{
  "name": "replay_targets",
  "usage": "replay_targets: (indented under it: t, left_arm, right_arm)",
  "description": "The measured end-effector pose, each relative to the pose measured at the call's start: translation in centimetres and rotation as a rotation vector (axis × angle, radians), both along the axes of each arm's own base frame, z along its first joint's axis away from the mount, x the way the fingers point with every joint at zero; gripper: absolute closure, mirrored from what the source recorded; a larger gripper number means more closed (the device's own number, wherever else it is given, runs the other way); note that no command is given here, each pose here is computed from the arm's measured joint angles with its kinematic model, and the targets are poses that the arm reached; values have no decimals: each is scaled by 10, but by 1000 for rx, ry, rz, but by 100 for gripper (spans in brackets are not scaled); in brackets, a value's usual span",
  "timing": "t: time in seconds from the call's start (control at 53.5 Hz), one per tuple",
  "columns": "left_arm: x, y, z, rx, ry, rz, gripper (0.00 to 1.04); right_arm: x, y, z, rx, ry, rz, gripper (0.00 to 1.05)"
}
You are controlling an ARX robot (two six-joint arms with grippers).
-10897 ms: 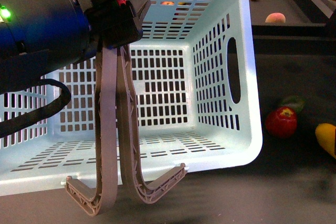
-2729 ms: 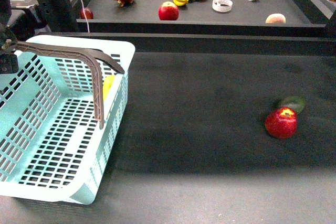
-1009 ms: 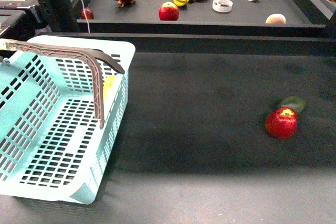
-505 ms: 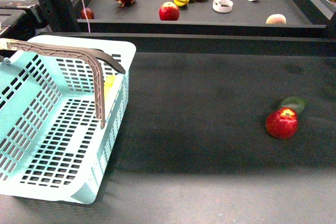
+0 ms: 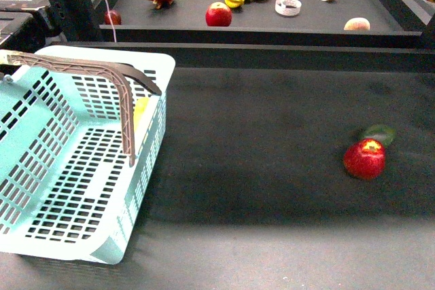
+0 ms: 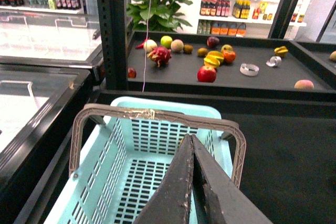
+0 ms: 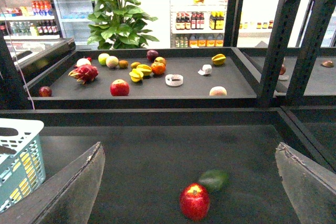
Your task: Pick mango with right arm and hold basket with left
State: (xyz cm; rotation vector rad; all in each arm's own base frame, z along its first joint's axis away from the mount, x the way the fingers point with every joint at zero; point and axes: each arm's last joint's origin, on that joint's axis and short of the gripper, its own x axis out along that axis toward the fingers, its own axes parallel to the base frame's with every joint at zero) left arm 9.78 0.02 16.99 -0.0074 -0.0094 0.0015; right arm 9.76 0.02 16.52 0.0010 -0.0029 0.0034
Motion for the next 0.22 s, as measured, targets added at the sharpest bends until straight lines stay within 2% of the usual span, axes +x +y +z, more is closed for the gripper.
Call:
replay_targets:
  t: [0.224]
  left_arm:
    - [-1,0,1,0,-9,0,103]
  right_arm:
    - [0,0,0,0,0,0,8]
